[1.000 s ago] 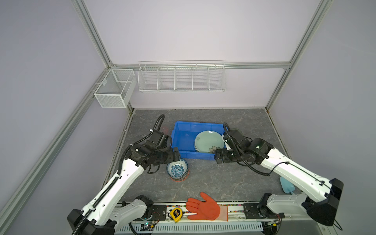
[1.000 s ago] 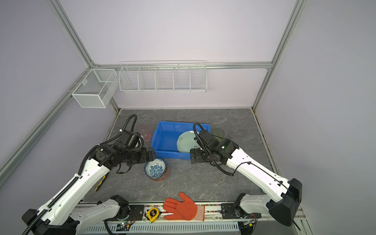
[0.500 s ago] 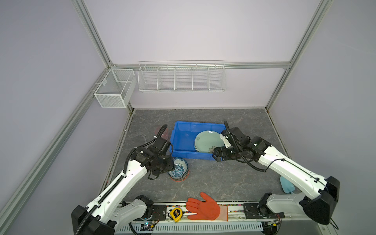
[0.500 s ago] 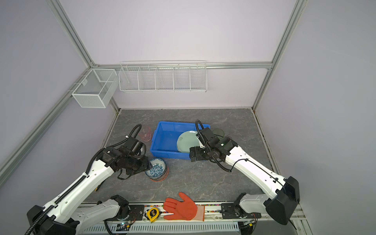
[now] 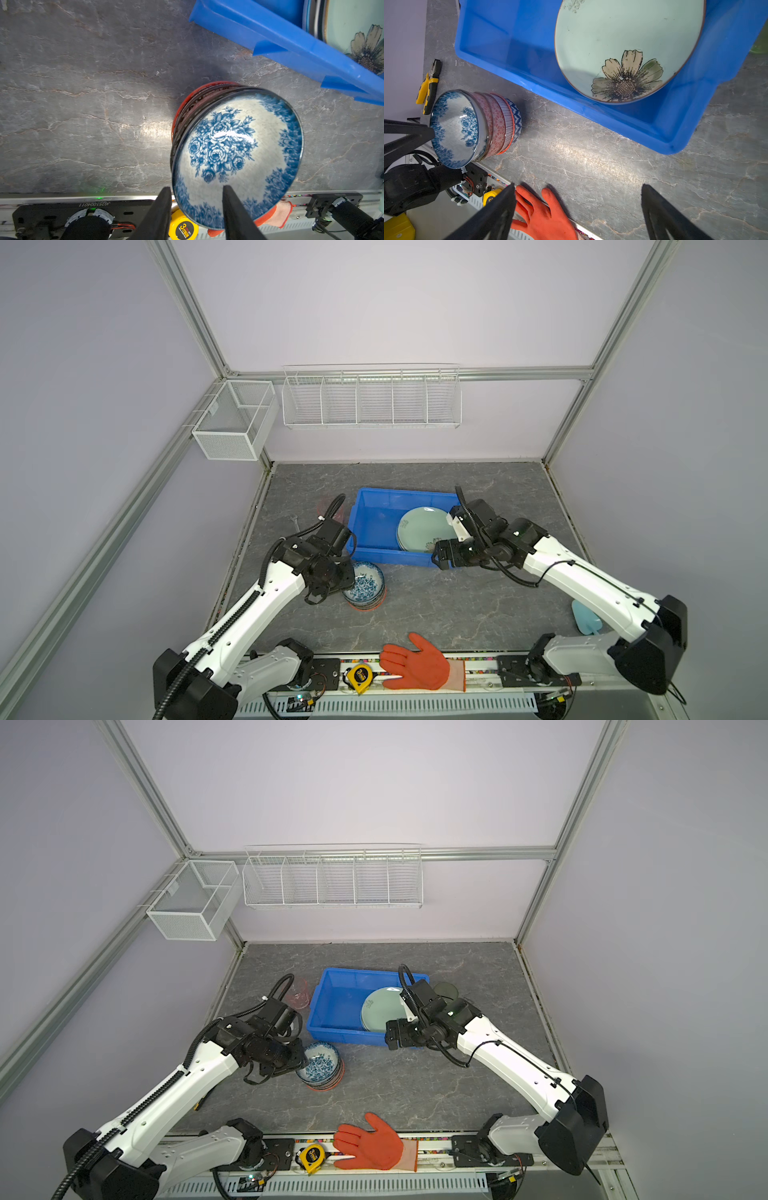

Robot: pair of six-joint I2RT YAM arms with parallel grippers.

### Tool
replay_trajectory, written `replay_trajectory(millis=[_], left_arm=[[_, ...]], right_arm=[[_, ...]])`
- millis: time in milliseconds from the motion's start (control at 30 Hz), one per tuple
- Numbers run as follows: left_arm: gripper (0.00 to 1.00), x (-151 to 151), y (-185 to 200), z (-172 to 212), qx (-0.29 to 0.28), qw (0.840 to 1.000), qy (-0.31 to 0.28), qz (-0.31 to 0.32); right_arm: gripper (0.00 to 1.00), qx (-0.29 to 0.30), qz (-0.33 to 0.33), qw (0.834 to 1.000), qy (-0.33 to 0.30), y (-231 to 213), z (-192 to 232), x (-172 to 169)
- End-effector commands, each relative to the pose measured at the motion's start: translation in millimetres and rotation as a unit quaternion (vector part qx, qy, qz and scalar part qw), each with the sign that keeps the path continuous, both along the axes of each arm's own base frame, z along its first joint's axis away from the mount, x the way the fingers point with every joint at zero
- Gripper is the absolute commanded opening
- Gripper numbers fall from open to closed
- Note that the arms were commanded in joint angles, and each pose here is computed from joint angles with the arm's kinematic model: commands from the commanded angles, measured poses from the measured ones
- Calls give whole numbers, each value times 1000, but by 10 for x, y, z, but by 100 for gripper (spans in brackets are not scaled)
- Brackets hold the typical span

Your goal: Place the mixed dishes into the plastic bin

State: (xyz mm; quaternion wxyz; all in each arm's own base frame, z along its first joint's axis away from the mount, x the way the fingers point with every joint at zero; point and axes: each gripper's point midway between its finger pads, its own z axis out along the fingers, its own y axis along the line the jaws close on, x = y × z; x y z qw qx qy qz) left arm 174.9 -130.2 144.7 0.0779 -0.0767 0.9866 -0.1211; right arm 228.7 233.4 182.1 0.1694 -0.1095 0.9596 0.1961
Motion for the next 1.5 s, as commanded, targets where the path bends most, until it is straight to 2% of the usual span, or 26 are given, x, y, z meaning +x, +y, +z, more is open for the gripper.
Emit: replay_trajectory(millis=[0,667,1200,1367,1467], left_arm=[[39,-74,91,-88,24,1000,19,-1],[30,-61,115,-166,41,999,27,-9],[10,-48,112,-136,39,999,22,-6],[0,-34,104,-84,34,999,15,-2],[0,-22,95,-36,28,1000,8,1]], right_arm=[[95,2,6,1000,4,2,-47,0],[95,5,1,1000,7,-37,-67,-22],[95,7,-3,1000,5,-52,-55,-14],[95,8,-2,1000,5,-51,-53,-16],[95,8,-2,1000,5,-53,-48,-15]])
